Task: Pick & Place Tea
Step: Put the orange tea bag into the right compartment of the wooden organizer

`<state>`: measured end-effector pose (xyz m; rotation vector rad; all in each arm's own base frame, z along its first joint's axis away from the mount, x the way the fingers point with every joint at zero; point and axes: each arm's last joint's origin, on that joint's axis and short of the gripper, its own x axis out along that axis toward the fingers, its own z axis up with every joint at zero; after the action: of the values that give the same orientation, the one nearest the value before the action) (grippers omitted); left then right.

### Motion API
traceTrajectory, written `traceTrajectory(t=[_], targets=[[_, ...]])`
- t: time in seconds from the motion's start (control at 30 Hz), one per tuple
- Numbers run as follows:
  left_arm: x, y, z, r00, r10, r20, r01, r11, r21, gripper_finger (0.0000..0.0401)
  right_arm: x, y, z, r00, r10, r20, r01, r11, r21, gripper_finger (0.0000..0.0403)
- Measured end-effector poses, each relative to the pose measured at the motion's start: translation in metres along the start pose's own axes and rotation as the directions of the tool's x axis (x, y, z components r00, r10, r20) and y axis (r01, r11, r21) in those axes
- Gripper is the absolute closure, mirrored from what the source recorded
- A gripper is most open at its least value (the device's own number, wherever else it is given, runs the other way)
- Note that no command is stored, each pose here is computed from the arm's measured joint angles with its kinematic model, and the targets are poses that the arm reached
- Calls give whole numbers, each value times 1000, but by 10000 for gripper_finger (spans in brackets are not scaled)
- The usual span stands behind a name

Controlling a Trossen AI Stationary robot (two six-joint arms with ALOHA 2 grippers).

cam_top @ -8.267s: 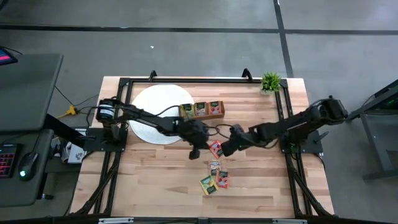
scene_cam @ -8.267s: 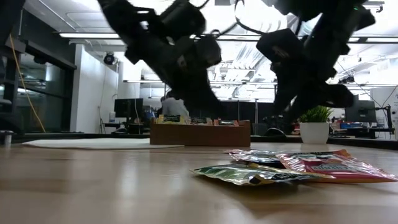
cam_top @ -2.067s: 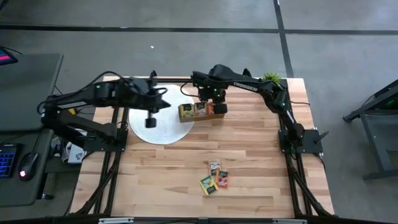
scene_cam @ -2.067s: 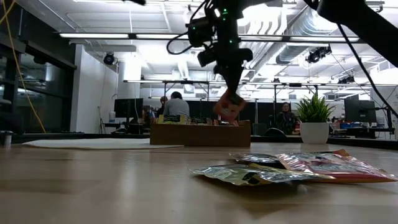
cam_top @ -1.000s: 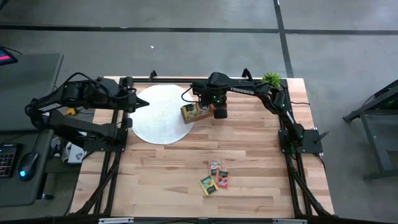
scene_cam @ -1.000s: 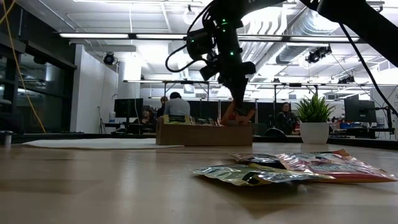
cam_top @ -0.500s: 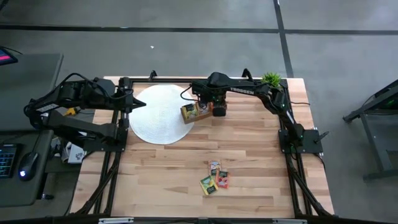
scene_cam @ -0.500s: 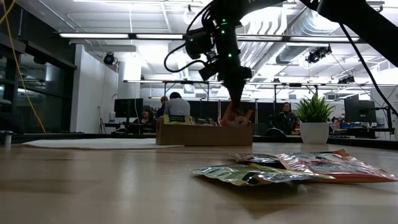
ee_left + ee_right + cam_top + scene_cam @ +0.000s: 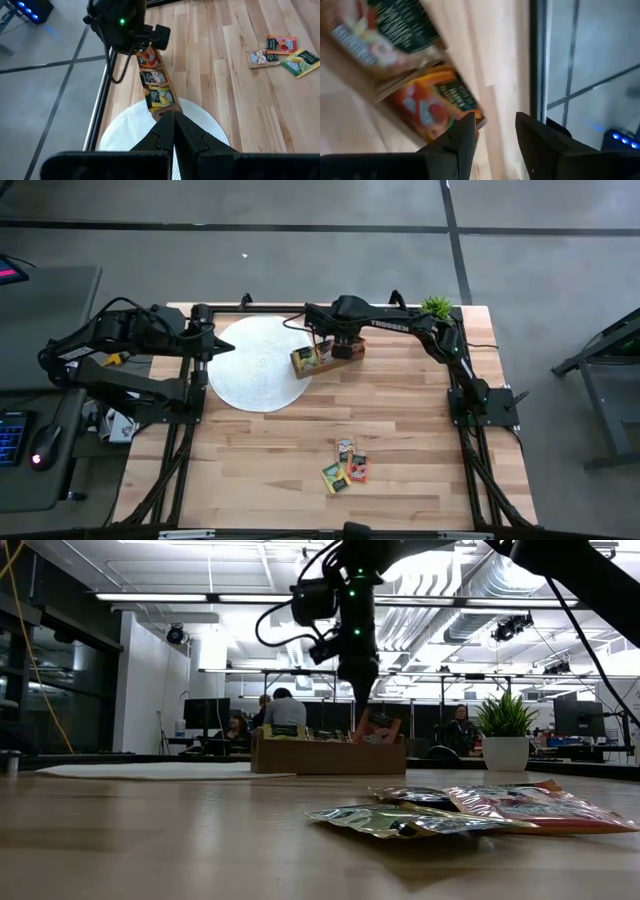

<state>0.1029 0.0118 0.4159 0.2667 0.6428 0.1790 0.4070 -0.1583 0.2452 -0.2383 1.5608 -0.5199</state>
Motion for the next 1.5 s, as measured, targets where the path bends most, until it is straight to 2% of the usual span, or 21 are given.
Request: traceTrajectory(t=[0.13, 0.27, 0.4, 0.5, 0.6, 0.87, 1.1, 1.2, 1.37, 1.5], targets=[[0, 0, 0, 1000, 1, 1, -1, 1000, 0, 400, -9, -9, 3, 999, -22, 39, 18, 995, 98, 271], [0, 0, 0, 1000, 1, 0, -1, 1000, 0, 400, -22, -15, 7, 993, 47, 112, -72, 971, 229, 289], [0, 0, 0, 1000, 3, 0, -3, 1000, 0, 400, -34, -17, 10, 966, 172, 193, -233, 903, 360, 323], [0, 0, 0, 1000, 4, -1, -4, 1000, 0, 400, -37, -15, 12, 932, 279, 232, -354, 841, 410, 369], [0, 0, 0, 1000, 4, -1, -4, 1000, 0, 400, -40, -9, 12, 916, 326, 233, -397, 813, 426, 395], [0, 0, 0, 1000, 3, 0, -3, 1000, 0, 400, -23, 17, 11, 914, 372, 162, -402, 781, 478, 401], [0, 0, 0, 1000, 2, -3, -2, 1000, 2, 400, 2, 22, 5, 957, 282, 74, -266, 741, 616, 402], [0, 0, -1, 1000, 1, -8, -1, 1000, 3, 400, 3, 17, 7, 971, 224, 85, -225, 729, 646, 402], [0, 0, -2, 1000, -1, -14, 1, 1000, 5, 400, 4, 14, 13, 966, 211, 148, -253, 669, 699, 402], [0, 0, -2, 1000, -2, -22, 3, 1000, 8, 400, 7, 20, 20, 970, 170, 173, -242, 639, 730, 402]])
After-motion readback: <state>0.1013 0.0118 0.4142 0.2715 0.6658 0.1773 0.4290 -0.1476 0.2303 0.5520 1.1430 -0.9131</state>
